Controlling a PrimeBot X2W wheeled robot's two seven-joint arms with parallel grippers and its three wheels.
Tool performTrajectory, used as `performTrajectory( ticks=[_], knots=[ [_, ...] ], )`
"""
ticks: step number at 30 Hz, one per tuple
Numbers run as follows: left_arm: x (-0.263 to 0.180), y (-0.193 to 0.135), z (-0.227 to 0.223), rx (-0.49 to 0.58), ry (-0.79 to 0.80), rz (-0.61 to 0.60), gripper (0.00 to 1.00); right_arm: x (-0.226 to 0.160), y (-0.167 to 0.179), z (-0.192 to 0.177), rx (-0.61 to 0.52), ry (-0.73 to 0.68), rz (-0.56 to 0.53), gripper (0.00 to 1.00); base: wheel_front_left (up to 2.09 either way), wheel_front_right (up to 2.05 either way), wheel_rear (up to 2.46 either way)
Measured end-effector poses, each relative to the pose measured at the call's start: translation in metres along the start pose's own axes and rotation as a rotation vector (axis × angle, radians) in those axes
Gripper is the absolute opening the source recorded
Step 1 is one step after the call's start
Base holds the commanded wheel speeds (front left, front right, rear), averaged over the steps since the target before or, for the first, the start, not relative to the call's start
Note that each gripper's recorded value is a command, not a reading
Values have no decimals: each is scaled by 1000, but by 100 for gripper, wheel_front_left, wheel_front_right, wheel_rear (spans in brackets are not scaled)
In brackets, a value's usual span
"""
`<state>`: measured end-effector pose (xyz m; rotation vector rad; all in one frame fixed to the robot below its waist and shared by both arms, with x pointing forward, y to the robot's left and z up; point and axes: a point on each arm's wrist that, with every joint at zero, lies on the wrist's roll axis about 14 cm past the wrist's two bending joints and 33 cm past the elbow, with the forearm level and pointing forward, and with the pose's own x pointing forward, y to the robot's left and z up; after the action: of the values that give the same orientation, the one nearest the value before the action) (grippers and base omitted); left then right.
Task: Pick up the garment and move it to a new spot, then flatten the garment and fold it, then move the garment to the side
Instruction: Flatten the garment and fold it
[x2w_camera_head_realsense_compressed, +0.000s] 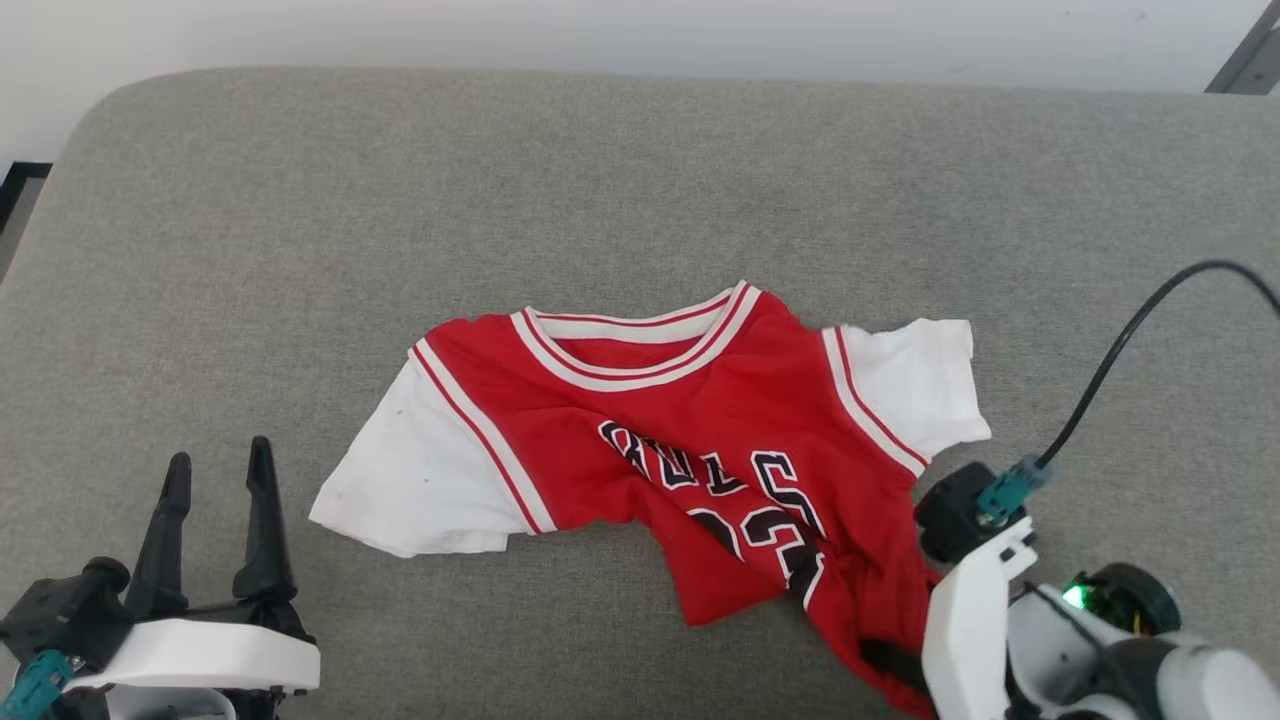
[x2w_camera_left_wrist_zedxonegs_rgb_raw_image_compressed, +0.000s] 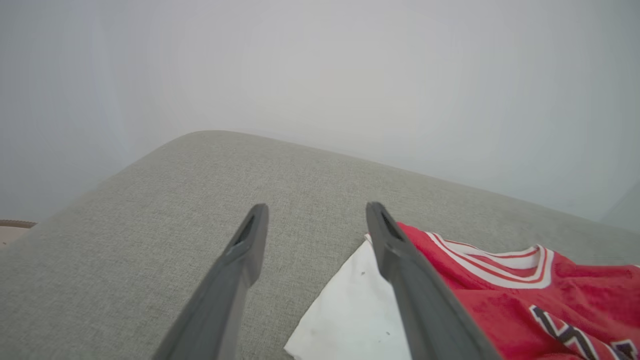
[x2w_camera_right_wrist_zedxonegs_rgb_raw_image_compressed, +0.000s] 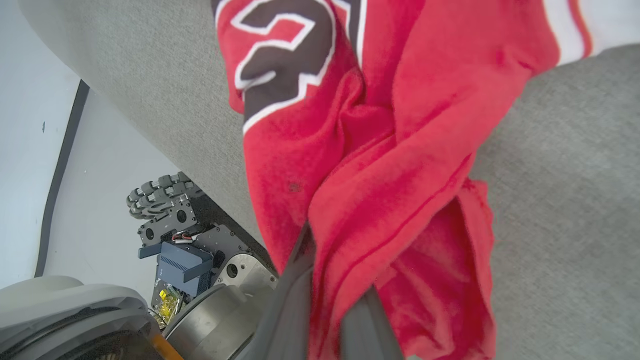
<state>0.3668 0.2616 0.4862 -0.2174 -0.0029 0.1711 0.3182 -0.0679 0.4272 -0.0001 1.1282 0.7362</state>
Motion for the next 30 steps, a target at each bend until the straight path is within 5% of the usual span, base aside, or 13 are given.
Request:
performTrajectory(
  ticks=[3, 4, 5, 17, 30],
  knots=[
    [-1, 2, -5, 2, 14, 3, 100, 12, 5, -5, 11, 0, 5, 0, 0, 0, 0],
    [-1, 2, -7, 4, 22, -1, 100, 15, 5, -4, 23, -10, 7, 73, 0, 0, 0],
    [-1, 1, -9, 5, 32, -10, 100, 18, 5, -6, 22, -7, 3, 100, 0, 0, 0],
    [13, -16, -29, 64, 235, -140, 100, -7, -11, 27, 60, -220, -57, 100, 0, 0, 0],
    [13, -10, -77, 133, 623, -141, 100, -97, -41, 115, -1, -821, -246, 100, 0, 0, 0]
  ],
)
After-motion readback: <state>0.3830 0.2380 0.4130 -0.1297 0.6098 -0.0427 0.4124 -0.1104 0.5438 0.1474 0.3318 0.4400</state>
